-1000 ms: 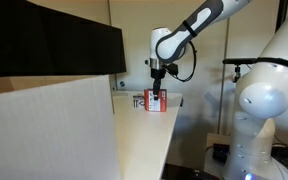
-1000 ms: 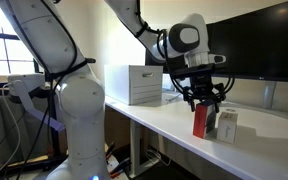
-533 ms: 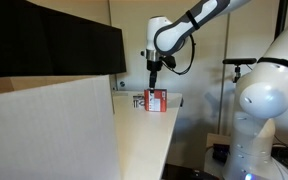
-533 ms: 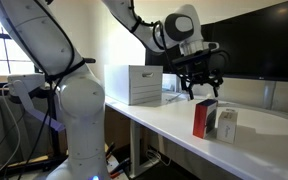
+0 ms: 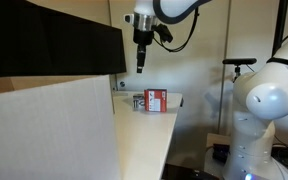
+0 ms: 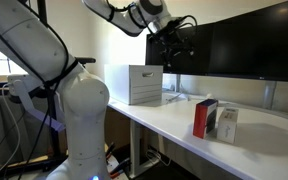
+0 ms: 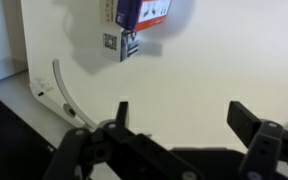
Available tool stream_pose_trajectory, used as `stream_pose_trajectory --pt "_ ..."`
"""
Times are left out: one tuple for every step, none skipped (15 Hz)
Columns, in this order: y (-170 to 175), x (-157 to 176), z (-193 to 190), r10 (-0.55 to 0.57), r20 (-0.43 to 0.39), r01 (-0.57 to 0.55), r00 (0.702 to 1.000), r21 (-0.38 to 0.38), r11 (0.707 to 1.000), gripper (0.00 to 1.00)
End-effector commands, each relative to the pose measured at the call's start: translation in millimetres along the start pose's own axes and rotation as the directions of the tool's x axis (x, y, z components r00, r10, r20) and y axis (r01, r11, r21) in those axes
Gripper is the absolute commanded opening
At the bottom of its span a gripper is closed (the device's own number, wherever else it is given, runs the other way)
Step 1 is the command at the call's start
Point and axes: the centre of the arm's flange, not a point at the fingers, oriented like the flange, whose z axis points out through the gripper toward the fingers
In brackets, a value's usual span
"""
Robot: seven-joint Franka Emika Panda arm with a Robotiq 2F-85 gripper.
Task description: Remove the boxes from the storage box
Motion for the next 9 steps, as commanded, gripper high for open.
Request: stream_pose_trajectory --pt "-45 41 -53 -0.081 -0.04 0.08 0.996 -0.028 0.996 1.0" --pt "-59 52 -65 -0.111 -0.059 0.109 0.992 -0.029 0.994 1.0" --pt "-71 64 -78 -0.142 -0.08 0.14 0.987 -0.033 0.99 1.0" --pt "-79 75 -89 -0.165 -0.101 0.162 0.981 -0.032 0.986 1.0" --pt "-86 87 -102 -0.183 -0.129 0.182 0.975 -0.021 0.983 1.0" --pt "-92 94 -111 -0.2 -0.157 0.203 0.967 0.001 0.979 1.0" --pt "-97 106 -120 -0.218 -0.187 0.228 0.958 0.032 0.973 1.0" --pt "-104 120 -125 -0.23 -0.223 0.252 0.947 0.075 0.965 1.0" --pt "-112 132 -133 -0.24 -0.247 0.273 0.939 0.108 0.956 1.0"
